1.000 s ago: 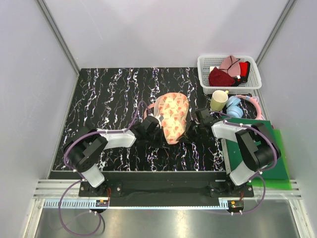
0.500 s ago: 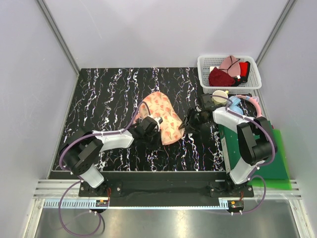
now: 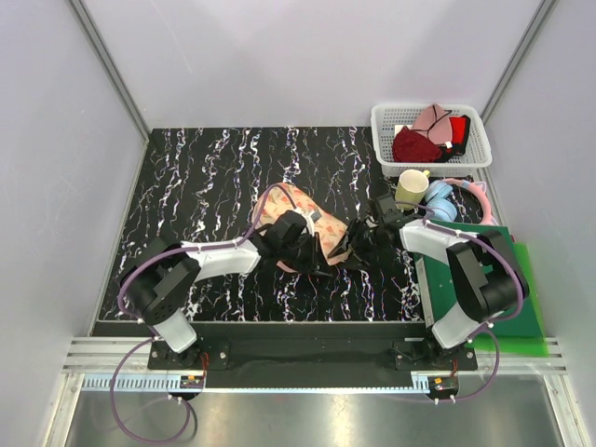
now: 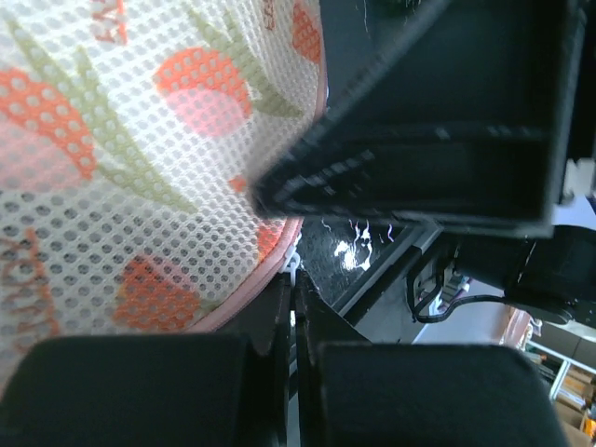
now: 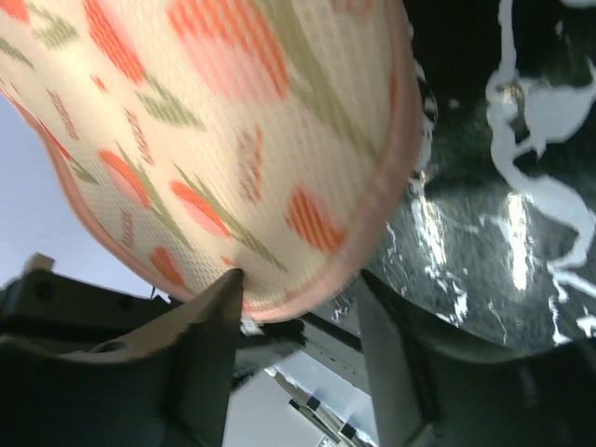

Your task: Place the bra in the laundry bag and zip it closed

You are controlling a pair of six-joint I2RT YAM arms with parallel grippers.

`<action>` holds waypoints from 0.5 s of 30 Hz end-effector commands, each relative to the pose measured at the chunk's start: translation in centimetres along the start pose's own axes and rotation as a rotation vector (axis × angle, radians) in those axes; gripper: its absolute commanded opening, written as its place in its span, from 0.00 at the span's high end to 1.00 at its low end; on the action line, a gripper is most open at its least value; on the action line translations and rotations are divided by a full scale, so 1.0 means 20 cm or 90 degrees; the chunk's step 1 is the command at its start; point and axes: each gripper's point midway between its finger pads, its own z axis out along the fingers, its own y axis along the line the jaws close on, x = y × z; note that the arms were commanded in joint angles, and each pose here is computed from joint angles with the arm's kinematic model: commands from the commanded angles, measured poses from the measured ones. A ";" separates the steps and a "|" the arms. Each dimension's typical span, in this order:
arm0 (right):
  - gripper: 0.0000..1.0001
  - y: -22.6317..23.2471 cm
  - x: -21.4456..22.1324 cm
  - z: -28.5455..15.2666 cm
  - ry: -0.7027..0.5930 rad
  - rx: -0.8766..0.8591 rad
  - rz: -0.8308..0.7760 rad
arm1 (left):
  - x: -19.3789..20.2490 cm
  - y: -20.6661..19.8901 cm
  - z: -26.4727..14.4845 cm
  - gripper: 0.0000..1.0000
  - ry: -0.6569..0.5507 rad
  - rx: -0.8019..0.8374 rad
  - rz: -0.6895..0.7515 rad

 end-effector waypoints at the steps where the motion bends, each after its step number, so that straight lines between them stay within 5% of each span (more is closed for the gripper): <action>1: 0.46 0.06 -0.06 0.07 -0.011 -0.033 0.011 | -0.01 -0.15 0.01 1.00 0.008 0.062 0.012; 6: 0.96 0.02 -0.09 0.10 -0.017 -0.012 0.005 | 0.05 -0.04 0.00 1.00 0.034 0.014 0.005; 15: 1.00 -0.08 -0.21 0.07 -0.015 0.040 -0.100 | 0.01 0.53 -0.35 1.00 -0.025 -0.175 -0.048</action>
